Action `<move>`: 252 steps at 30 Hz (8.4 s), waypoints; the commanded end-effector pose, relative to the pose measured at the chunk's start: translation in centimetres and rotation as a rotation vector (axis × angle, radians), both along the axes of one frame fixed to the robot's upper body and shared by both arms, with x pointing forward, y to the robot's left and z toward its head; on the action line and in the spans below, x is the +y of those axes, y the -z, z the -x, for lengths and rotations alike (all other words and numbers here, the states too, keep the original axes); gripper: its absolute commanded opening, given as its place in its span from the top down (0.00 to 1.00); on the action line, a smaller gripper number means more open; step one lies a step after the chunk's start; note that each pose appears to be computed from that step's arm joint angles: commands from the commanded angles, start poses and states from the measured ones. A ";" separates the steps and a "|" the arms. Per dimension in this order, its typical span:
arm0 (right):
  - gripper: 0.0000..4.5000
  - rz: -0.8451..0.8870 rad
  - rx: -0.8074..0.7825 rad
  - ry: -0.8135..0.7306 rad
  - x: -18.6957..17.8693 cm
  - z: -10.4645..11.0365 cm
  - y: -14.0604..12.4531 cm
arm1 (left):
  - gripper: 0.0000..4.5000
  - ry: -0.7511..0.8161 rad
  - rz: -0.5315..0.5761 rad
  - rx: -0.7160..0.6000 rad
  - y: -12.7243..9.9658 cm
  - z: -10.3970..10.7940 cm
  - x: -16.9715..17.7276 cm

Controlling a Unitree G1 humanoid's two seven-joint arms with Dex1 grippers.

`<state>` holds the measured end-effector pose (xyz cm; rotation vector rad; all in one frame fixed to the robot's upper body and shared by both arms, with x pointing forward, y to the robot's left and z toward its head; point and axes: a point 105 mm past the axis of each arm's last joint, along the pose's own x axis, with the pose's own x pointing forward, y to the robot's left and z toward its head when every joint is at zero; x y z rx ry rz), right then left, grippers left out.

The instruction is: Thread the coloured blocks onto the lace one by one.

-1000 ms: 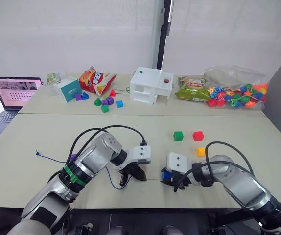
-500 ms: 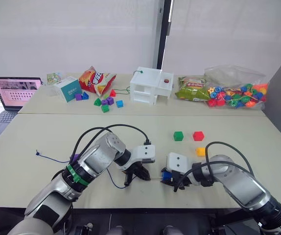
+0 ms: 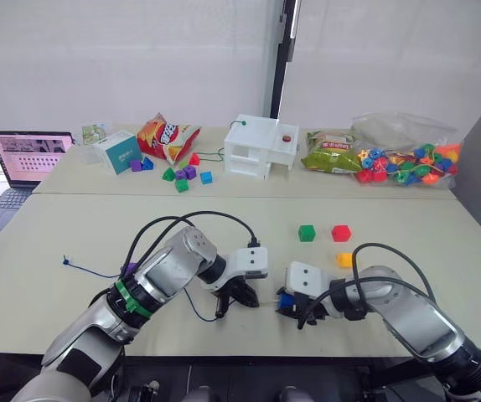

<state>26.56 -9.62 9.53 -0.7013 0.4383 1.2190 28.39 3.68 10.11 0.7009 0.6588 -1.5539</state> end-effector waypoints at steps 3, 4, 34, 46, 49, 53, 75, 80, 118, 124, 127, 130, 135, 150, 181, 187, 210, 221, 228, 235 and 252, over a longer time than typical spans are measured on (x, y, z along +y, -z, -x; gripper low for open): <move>0.71 -0.012 0.025 -0.019 0.6 0.6 0.3 | 0.99 0.050 0.001 -0.033 -0.8 0.5 -0.6; 0.71 -0.013 0.025 -0.018 0.6 0.6 0.3 | 0.99 0.051 0.008 -0.033 -1.0 0.6 -0.8; 0.71 -0.007 0.047 -0.023 0.6 1.3 0.5 | 0.99 0.030 0.013 -0.063 -1.1 0.3 -2.1; 0.71 -0.006 0.045 -0.010 0.5 1.1 0.6 | 0.99 0.043 0.201 -0.081 -3.0 0.8 -4.5; 0.71 -0.006 0.042 -0.007 0.5 1.1 0.6 | 0.99 0.045 0.220 -0.079 -2.2 0.6 -3.9; 0.71 -0.005 0.042 -0.007 0.4 1.0 0.6 | 0.92 -0.002 0.298 -0.114 -2.7 -0.7 -3.8; 0.71 -0.001 0.038 0.007 0.1 0.7 0.5 | 0.56 -0.062 0.342 -0.202 -0.3 0.0 1.3; 0.71 -0.002 0.036 0.006 0.1 0.6 0.5 | 0.69 -0.060 0.361 -0.216 0.3 -0.3 0.6; 0.71 -0.007 0.036 0.016 0.2 0.5 0.4 | 0.87 0.020 0.387 -0.242 -0.8 0.0 -1.7; 0.33 -0.041 0.022 0.039 0.2 0.3 0.0 | 0.44 0.033 0.476 -0.190 -2.1 0.7 -1.9; 0.10 -0.058 0.021 0.046 0.1 0.5 -0.4 | 0.22 0.047 0.461 -0.196 -2.0 0.9 -1.6; 0.00 -0.066 0.009 0.074 -0.7 0.6 -1.0 | 0.22 0.081 0.416 -0.207 -1.5 1.0 -1.1; 0.00 -0.056 0.028 0.102 -3.3 2.5 -1.6 | 0.22 0.096 0.387 -0.229 -0.4 1.0 -1.7; 0.00 -0.042 0.002 0.146 -4.8 1.9 -0.8 | 0.34 0.081 0.391 -0.233 0.9 0.4 -4.9; 1.00 0.033 0.000 0.109 -4.6 1.4 -0.1 | 0.72 0.138 0.322 -0.225 1.4 0.6 -4.4; 1.00 0.041 -0.001 0.097 -4.7 1.4 -0.1 | 0.72 0.133 0.299 -0.248 1.1 0.1 -2.8; 1.00 0.030 -0.001 0.032 -4.2 1.2 -0.3 | 0.72 -0.172 -0.106 -0.296 0.8 -2.4 20.9; 1.00 0.020 -0.006 0.012 -3.5 1.0 -0.3 | 0.42 -0.229 -0.023 -0.314 -1.5 -3.0 20.2; 1.00 0.021 -0.002 0.010 -3.3 0.9 -0.3 | 0.12 -0.190 0.183 -0.193 -4.5 -1.7 15.6; 1.00 0.022 -0.003 0.001 -2.8 0.7 -0.3 | 0.12 -0.028 0.382 -0.139 -2.9 0.9 6.2; 1.00 0.010 0.003 0.011 -2.2 0.9 -0.6 | 0.18 0.053 0.443 -0.207 0.5 0.3 -1.7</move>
